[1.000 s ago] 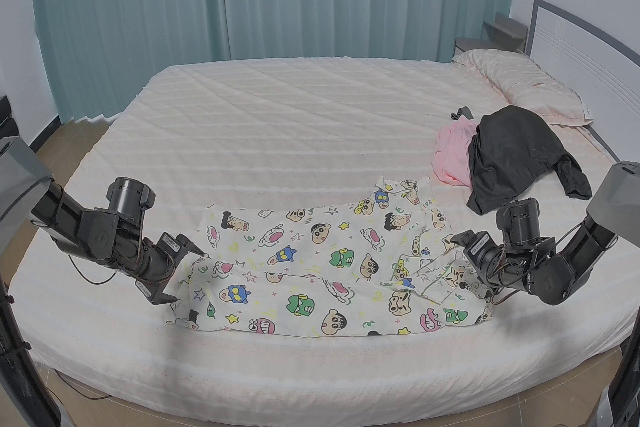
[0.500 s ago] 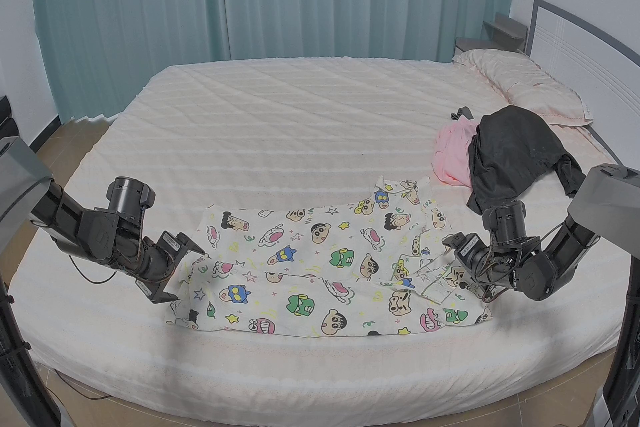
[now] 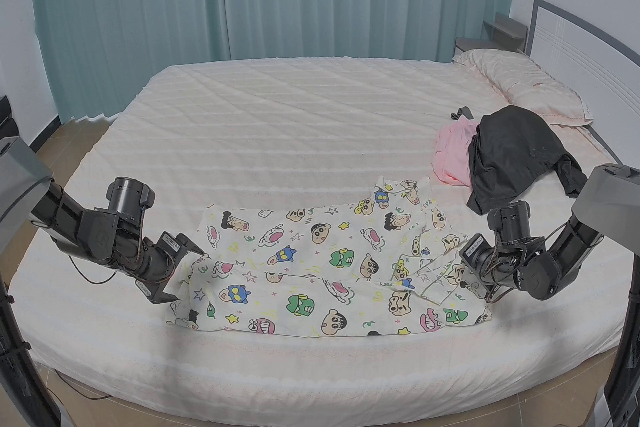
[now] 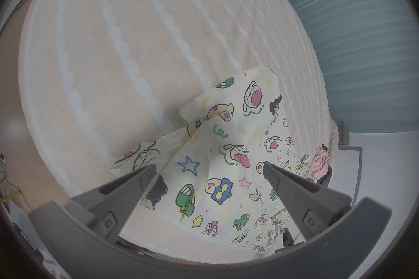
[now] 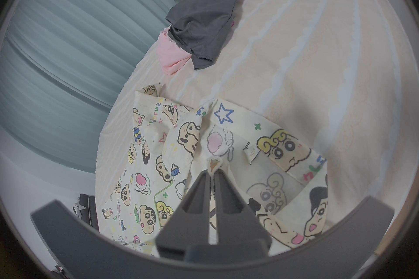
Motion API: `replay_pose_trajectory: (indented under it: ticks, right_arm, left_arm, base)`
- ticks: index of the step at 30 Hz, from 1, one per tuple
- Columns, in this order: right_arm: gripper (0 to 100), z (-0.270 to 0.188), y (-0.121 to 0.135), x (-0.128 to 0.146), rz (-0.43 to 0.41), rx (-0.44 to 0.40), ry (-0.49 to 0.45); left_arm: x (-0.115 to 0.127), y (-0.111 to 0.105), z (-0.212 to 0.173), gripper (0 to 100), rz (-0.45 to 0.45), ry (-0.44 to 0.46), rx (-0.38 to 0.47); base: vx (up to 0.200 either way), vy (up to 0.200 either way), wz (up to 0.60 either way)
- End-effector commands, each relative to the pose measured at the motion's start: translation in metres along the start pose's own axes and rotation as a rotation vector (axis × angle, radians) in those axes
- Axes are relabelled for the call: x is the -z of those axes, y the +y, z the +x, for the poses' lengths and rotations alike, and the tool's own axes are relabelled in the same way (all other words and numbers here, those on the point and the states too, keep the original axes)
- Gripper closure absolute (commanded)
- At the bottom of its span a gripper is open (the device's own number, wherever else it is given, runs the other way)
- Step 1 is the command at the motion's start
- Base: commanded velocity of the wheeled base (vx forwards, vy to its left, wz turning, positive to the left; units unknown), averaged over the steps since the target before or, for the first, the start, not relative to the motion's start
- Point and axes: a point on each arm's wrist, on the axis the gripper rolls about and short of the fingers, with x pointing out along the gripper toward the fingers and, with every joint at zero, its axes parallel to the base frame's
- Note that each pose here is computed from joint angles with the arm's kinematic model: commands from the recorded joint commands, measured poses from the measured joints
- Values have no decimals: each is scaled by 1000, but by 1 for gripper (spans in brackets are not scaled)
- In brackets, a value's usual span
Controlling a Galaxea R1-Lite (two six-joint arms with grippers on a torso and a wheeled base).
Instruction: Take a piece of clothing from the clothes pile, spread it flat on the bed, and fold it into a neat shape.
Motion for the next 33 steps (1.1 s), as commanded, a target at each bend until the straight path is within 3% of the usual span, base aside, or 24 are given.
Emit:
replay_pose_trajectory:
  ticks: [1,8,18,28,33]
  right_arm:
    - [100,-20,8,-4,-1,-35,-14]
    - [100,-46,15,-9,-19,-47,-9]
    - [100,-101,36,10,-131,-37,53]
    - [100,-106,9,28,-241,82,59]
    - [100,-115,3,38,-268,88,74]
  left_arm:
    - [0,1,1,0,-1,1,-2]
    - [1,1,1,0,2,3,-3]
    - [1,1,1,0,1,3,-4]
    - [1,1,1,0,1,3,-4]
    - [1,1,1,0,3,4,-6]
  base:
    - [0,0,0]
    - [0,0,0]
    - [0,0,0]
    - [0,0,0]
    - [0,0,0]
